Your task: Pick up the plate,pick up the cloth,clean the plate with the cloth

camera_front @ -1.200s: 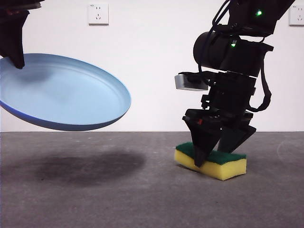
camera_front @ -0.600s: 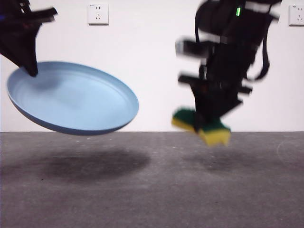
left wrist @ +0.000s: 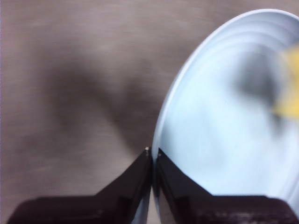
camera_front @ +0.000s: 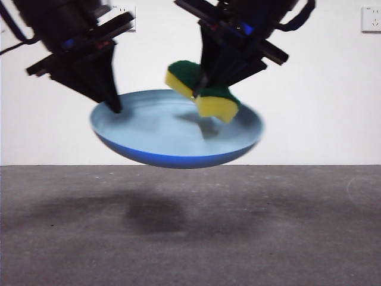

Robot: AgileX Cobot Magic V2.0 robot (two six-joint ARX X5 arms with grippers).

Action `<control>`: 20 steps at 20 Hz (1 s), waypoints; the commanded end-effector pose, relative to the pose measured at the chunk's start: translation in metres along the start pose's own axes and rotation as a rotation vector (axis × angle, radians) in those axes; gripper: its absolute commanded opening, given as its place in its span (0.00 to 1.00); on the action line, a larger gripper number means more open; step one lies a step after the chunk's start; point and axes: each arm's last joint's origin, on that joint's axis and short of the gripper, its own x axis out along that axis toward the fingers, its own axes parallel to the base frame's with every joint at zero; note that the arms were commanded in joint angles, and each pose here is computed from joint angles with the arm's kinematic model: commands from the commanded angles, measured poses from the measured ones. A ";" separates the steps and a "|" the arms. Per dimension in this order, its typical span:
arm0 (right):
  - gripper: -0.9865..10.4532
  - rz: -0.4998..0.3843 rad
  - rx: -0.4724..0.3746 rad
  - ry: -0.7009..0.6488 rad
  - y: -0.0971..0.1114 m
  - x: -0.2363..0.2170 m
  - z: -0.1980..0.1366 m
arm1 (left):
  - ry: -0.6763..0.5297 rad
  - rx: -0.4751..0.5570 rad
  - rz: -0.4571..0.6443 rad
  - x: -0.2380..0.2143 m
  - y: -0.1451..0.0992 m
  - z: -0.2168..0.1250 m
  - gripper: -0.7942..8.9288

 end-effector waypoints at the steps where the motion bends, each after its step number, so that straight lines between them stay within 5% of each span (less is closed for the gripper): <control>1: 0.07 -0.048 0.018 -0.004 -0.001 0.009 0.000 | 0.006 0.018 -0.044 0.002 -0.016 -0.003 0.07; 5: 0.07 -0.067 0.019 0.033 -0.003 0.022 -0.004 | -0.008 0.039 -0.078 0.004 -0.030 -0.003 0.07; 7: 0.07 0.012 0.020 0.050 0.000 0.029 -0.005 | -0.020 0.035 -0.081 0.004 -0.031 -0.002 0.07; 15: 0.07 0.139 -0.077 0.194 0.046 0.034 -0.023 | -0.077 0.009 -0.077 0.003 -0.026 0.005 0.07; 17: 0.07 0.106 -0.079 0.295 0.044 0.032 -0.033 | -0.067 -0.006 -0.064 0.003 -0.020 0.004 0.07; 20: 0.07 -0.104 -0.112 0.398 0.035 0.028 -0.044 | -0.032 -0.027 -0.048 0.002 -0.012 0.002 0.07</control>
